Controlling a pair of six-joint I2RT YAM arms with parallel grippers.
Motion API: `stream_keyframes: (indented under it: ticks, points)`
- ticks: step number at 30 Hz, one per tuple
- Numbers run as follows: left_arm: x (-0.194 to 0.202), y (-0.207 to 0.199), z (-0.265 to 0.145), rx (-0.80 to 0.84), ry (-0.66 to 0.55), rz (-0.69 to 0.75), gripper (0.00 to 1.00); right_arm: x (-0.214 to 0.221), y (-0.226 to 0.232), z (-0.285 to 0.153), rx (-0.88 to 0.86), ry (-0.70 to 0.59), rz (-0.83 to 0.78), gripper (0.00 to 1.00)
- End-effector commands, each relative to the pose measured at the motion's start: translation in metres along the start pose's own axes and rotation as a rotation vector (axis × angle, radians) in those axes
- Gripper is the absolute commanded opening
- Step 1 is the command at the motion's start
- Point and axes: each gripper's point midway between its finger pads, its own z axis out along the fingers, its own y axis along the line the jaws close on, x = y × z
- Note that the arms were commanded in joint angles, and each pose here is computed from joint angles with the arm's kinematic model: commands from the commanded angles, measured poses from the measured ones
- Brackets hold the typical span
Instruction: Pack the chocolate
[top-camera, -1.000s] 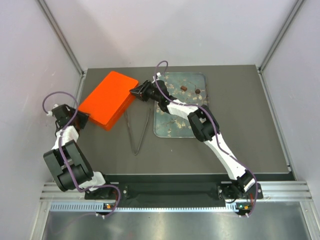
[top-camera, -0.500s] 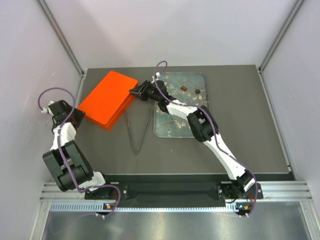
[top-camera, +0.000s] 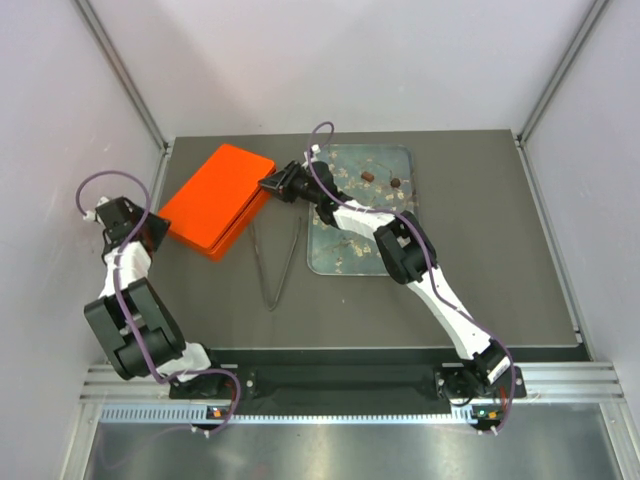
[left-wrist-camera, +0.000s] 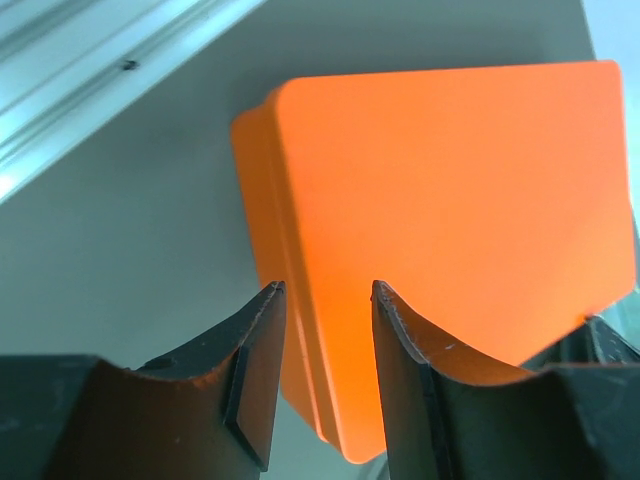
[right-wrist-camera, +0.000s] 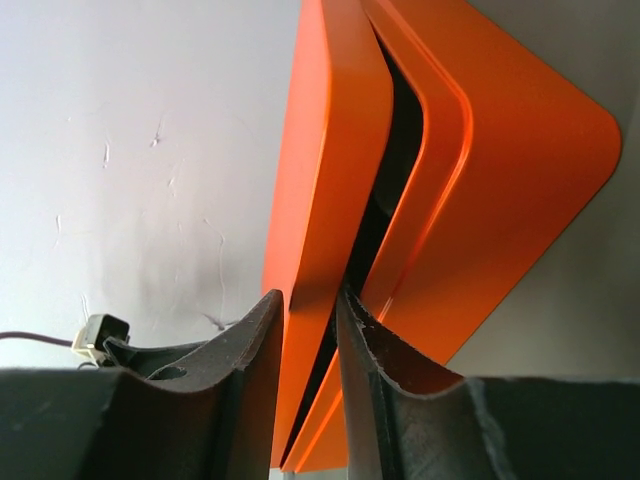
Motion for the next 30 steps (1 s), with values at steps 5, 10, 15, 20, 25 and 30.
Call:
stream_keyframes:
  ticks: [5,10,15,20,25,30]
  points:
    - [-0.015,-0.037,0.004,0.144,0.008,0.033,0.44,-0.014,0.033,-0.014,-0.043,-0.035,-0.081,0.29]
    - [-0.001,-0.047,0.01,0.18,0.068,0.05,0.44,-0.017,0.035,-0.021,-0.038,-0.041,-0.093,0.29]
    - [0.007,-0.064,0.016,0.221,0.11,0.093,0.44,-0.021,0.04,-0.026,-0.044,-0.048,-0.1,0.28]
    - [-0.008,-0.095,0.025,0.224,0.076,0.244,0.43,-0.023,0.051,-0.033,-0.025,-0.045,-0.151,0.29]
    - [-0.032,-0.093,0.057,0.105,0.031,0.343,0.41,-0.02,0.044,-0.042,0.042,-0.026,-0.195,0.28]
    - [-0.059,-0.093,0.089,0.031,-0.01,0.415,0.4,-0.01,0.04,-0.049,0.081,-0.002,-0.268,0.28]
